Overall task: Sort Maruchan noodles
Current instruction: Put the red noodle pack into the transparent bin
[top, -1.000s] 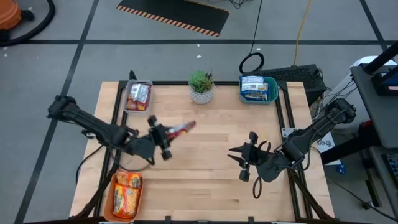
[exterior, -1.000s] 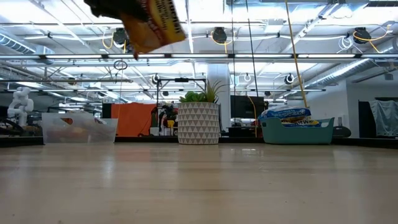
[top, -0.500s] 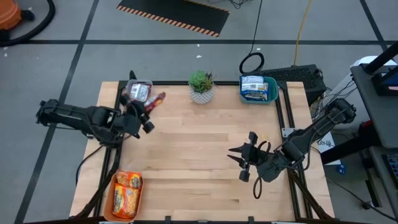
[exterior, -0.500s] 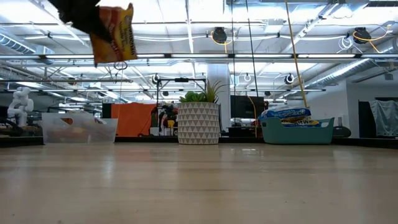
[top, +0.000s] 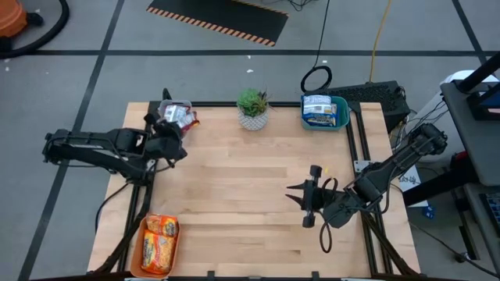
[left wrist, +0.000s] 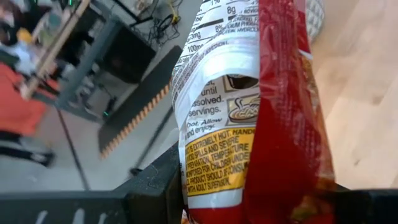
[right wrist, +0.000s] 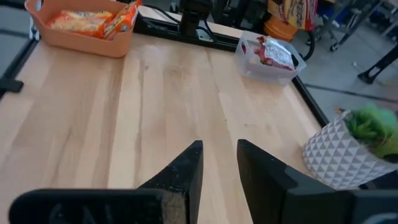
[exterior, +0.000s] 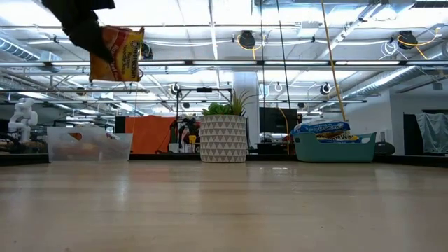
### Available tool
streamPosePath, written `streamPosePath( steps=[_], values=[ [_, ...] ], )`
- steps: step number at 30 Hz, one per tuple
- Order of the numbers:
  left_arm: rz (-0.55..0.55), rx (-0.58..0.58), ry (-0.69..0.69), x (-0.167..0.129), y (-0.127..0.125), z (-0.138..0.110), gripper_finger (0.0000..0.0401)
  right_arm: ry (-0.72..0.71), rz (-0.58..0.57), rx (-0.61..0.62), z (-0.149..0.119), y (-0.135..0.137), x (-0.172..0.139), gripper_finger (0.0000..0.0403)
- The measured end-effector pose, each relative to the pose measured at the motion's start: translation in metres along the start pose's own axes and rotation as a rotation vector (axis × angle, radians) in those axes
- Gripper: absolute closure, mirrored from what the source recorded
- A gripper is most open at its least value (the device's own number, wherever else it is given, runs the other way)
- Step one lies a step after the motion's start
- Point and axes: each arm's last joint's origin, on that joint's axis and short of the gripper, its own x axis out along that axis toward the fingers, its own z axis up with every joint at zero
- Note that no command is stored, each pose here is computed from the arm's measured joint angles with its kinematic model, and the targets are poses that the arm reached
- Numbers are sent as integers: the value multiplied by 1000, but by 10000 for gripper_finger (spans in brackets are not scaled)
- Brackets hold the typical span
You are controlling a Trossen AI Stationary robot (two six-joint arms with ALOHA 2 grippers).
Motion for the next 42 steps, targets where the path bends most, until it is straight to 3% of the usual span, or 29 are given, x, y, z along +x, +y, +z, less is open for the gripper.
streamPosePath(
  steps=[8, 20, 23, 30, 42],
  values=[
    [26, 235, 8, 2, 2, 0, 254, -14, 1, -114, 2, 0, -1, 310],
    [135, 203, 173, 19, 24, -7, 254, -15, 4, -102, 2, 0, -1, 310],
    [166, 155, 213, 23, 30, -9, 254, -15, 7, -101, 2, 0, -1, 310],
    [240, -98, 247, 30, 40, -12, 254, -14, 11, -3, 2, 0, -1, 310],
    [284, -339, 314, 44, 48, -15, 254, 11, 85, 84, 1, 3, -1, 310]
  ],
)
